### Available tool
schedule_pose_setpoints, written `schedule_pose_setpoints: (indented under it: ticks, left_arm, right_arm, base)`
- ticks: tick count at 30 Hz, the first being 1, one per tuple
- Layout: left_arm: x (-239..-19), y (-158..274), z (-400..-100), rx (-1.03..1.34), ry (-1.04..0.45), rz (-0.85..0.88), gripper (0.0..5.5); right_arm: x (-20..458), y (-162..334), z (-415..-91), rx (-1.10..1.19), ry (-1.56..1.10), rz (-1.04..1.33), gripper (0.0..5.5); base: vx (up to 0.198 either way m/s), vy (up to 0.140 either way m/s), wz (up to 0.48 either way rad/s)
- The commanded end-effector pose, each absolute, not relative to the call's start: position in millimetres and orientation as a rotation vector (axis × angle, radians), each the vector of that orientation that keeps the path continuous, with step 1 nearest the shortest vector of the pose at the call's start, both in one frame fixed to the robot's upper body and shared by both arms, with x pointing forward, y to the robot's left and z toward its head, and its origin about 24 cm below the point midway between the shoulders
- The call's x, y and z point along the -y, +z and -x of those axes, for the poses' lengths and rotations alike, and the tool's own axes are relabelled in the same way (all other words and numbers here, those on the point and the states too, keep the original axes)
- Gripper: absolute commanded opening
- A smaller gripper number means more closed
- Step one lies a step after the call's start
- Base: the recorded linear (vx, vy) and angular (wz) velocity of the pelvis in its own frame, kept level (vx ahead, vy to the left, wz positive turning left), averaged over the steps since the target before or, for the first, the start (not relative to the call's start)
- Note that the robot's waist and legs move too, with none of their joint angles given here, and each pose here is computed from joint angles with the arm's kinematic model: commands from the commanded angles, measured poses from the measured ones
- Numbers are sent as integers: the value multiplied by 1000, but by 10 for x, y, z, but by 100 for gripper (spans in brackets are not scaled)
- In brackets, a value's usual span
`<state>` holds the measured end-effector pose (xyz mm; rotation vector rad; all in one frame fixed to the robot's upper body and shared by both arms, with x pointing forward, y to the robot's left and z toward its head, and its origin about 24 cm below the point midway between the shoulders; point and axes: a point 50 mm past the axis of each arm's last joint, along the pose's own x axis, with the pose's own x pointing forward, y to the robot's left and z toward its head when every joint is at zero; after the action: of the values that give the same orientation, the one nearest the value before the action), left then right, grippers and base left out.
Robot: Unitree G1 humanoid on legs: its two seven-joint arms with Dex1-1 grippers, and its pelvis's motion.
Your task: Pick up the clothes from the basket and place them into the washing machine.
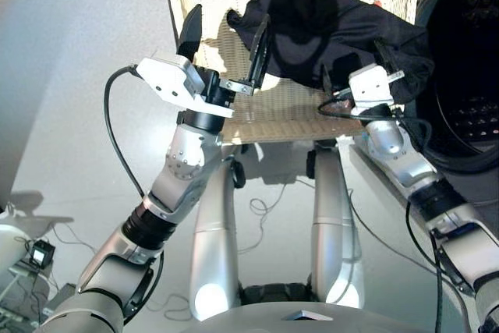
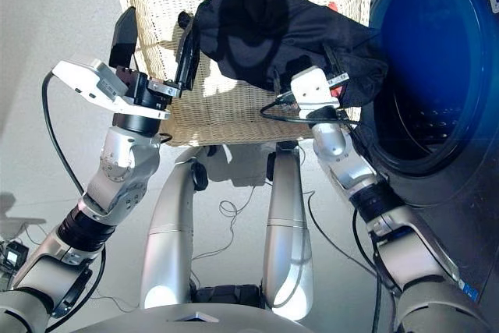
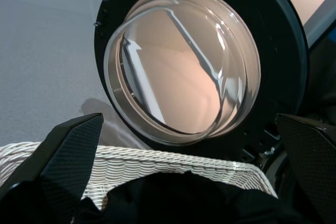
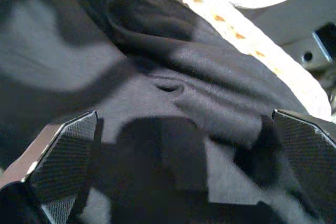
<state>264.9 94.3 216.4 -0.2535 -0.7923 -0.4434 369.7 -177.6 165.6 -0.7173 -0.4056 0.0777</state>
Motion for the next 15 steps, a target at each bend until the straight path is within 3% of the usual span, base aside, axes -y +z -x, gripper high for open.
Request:
schedule_pose_setpoints:
  ticks: [1, 9, 15]
  left_arm:
    - [-957, 2378, -2435, 951, -488, 250, 550]
    - [-884, 2419, -2472, 946, -506, 267, 550]
    - [-875, 2443, -2484, 948, -516, 252, 550]
  right_arm:
    - [1734, 1841, -3815, 437, 39, 820, 550]
    - [1985, 1726, -4083, 204, -101, 919, 550]
    - [2330, 1672, -4101, 50, -222, 893, 550]
  base:
    - [0, 0, 0]
    - [0, 0, 0]
    - [0, 0, 0]
